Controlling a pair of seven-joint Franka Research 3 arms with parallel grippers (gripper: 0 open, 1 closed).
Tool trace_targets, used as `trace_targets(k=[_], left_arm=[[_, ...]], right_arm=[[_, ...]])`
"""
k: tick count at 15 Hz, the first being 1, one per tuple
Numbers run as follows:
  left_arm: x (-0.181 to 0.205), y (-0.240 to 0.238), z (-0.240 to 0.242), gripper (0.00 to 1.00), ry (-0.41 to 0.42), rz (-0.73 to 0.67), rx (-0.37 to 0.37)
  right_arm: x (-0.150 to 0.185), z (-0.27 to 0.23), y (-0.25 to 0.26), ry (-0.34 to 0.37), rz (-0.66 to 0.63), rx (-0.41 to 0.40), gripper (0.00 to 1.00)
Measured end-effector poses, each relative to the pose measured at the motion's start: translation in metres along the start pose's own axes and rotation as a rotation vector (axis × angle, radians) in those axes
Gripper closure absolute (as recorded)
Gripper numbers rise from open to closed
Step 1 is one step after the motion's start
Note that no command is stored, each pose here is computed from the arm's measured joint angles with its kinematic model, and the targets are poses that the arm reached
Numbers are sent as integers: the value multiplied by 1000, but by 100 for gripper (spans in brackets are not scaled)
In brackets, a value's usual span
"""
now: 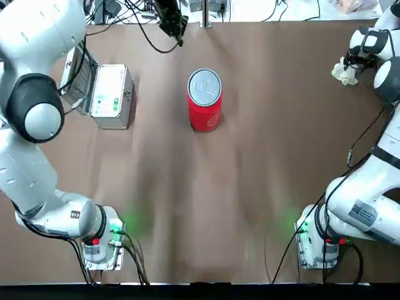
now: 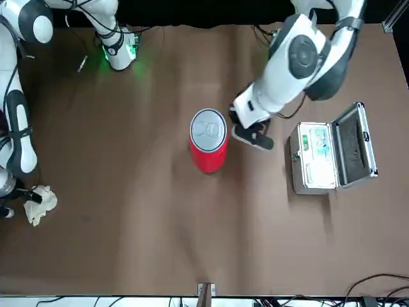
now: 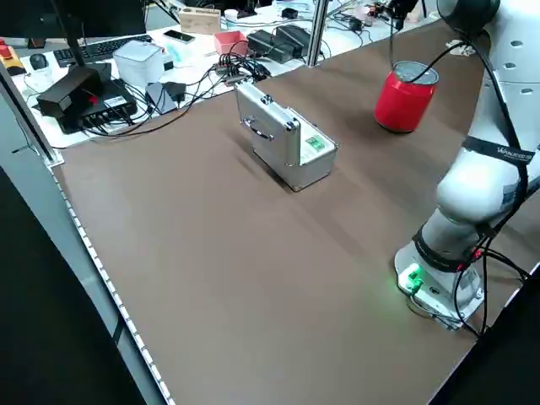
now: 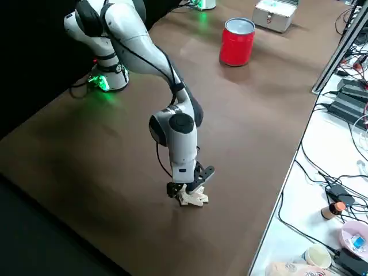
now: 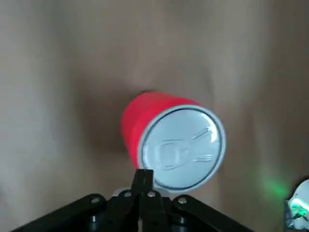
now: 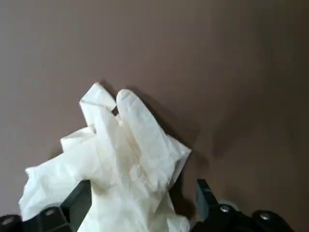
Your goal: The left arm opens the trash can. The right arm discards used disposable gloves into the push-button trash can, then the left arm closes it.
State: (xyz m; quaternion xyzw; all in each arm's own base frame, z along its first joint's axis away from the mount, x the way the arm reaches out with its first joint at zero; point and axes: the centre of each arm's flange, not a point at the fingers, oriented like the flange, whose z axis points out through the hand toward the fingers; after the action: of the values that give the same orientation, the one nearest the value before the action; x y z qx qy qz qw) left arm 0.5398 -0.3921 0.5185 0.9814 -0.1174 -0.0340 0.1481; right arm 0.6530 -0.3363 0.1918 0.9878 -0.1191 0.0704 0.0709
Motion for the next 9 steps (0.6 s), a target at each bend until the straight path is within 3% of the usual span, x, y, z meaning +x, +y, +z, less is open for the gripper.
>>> trace_targets(k=[5,8,9], left_arm=[[-2,44,44,99,10,-5,-40],[-4,63,71,99,32,-13,-17],[-4,70,82,99,40,-11,-12]], right_arm=[[-1,13,-8,15,22,6,7],[0,13,-10,16,64,9,15],[0,13,-12,16,77,10,22]])
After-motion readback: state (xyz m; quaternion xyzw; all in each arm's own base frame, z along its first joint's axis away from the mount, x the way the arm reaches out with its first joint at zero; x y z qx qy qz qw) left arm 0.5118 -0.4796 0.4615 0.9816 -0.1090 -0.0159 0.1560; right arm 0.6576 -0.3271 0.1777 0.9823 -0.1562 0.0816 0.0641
